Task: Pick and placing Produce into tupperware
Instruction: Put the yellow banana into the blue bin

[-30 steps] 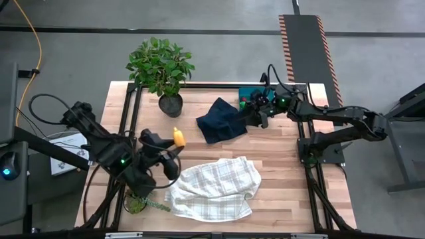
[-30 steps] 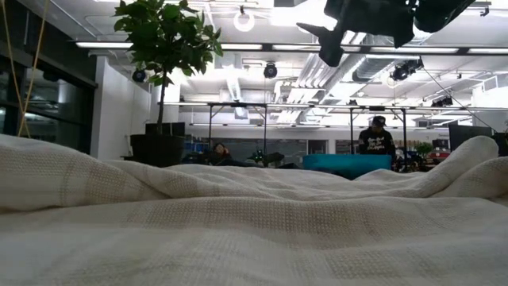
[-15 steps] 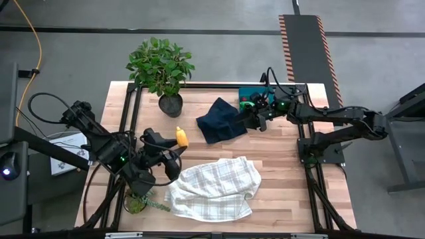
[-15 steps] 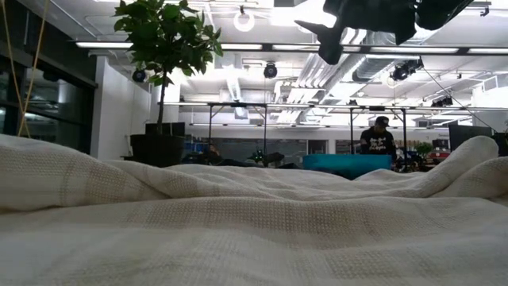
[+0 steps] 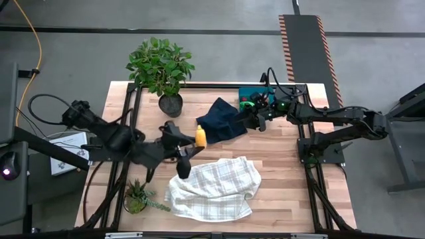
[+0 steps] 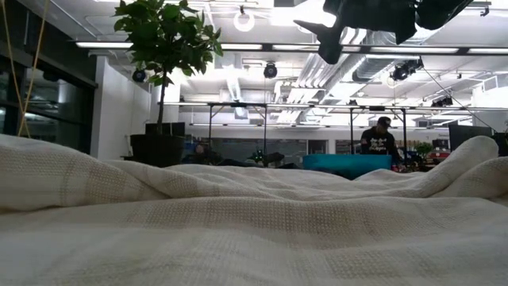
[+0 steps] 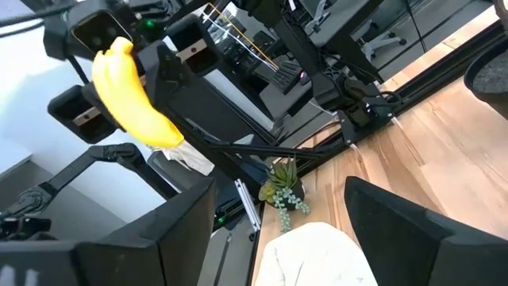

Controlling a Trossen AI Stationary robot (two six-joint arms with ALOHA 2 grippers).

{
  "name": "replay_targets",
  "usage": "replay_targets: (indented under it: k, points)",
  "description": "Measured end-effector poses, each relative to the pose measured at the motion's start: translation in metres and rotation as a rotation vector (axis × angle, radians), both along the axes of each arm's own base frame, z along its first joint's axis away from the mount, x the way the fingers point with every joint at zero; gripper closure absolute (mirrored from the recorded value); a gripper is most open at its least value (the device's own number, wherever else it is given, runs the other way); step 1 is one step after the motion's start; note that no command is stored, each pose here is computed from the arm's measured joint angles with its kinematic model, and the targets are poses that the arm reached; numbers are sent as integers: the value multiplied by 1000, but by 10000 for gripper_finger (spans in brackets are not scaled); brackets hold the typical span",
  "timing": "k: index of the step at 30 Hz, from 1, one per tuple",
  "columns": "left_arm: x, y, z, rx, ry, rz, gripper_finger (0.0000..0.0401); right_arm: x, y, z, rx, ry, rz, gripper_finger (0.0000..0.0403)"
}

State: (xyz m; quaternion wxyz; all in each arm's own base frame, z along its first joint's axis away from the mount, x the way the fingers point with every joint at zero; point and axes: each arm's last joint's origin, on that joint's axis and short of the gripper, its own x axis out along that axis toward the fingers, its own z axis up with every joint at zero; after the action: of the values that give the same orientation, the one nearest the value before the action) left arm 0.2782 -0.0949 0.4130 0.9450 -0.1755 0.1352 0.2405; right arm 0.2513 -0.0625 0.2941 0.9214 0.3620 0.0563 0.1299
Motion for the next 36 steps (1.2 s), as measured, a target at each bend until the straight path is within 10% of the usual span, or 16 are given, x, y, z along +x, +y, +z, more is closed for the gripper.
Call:
replay_targets:
  k: [36]
  points:
    - [46, 91, -22, -146, -86, -248, 267, -2, 3, 14, -12, -127, 104, 133]
